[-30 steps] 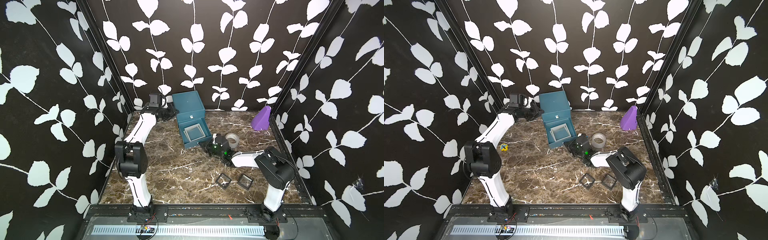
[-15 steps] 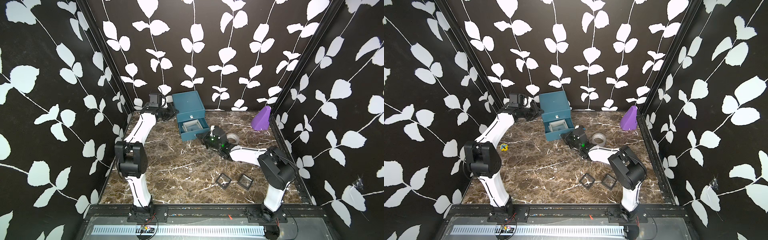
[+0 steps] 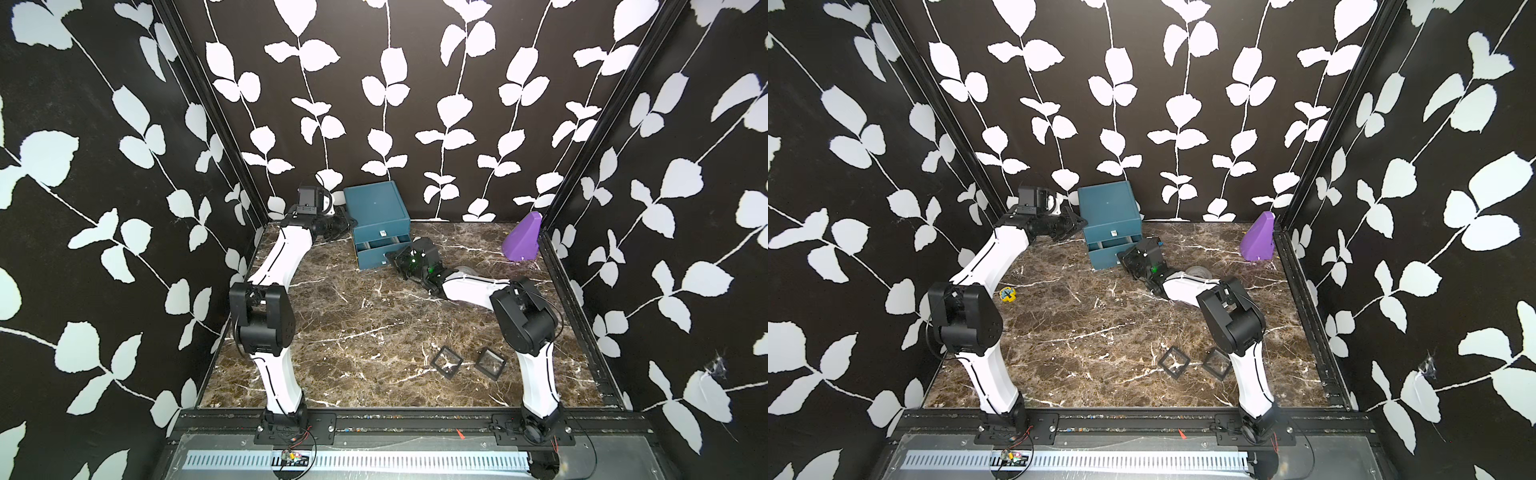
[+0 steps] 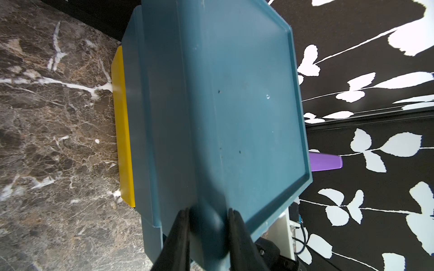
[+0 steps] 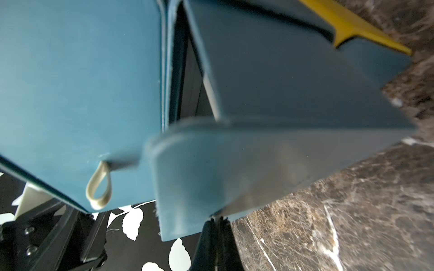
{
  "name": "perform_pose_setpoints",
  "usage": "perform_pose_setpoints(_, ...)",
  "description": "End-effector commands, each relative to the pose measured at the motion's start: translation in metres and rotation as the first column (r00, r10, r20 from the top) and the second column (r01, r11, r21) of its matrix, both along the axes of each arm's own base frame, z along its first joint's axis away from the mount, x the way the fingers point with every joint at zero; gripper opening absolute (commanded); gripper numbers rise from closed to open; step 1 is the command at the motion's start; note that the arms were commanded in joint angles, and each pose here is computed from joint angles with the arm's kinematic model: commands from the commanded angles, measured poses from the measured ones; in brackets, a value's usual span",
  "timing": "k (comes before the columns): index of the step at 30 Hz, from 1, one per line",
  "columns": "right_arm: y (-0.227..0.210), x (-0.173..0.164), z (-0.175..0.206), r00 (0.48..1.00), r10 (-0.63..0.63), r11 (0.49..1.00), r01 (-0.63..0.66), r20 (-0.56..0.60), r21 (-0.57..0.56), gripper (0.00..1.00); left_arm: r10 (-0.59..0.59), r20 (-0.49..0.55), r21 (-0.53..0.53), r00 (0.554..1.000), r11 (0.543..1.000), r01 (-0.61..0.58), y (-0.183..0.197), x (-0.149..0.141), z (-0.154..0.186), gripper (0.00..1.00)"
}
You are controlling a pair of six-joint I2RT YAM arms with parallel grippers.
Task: Place the brooch boxes into the drawer by color
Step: Close the drawer in the storage box.
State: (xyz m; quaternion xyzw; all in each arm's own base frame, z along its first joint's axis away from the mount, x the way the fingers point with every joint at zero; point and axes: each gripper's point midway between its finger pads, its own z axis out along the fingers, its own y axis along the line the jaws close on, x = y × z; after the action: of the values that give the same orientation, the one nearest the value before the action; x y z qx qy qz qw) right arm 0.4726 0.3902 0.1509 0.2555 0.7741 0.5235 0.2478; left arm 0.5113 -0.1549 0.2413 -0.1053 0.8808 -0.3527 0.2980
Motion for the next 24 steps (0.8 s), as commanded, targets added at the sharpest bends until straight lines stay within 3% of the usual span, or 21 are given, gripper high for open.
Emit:
perform_pose_setpoints(1,0.008,0.018,0.03,0.997,-0.026,0.998,0.022,0.067,0.054,0.0,-0.042,-0.115,0.006,0.992,0.999,0.043,-0.005,-0.017,-0.035,0.21)
perform_pose_setpoints(24,0.016,0.048,0.013,0.993,-0.121,0.989,0.121,-0.004,0.082,0.0,-0.056,-0.113,-0.004,0.992,0.998,0.056,-0.008,-0.023,-0.032,0.21)
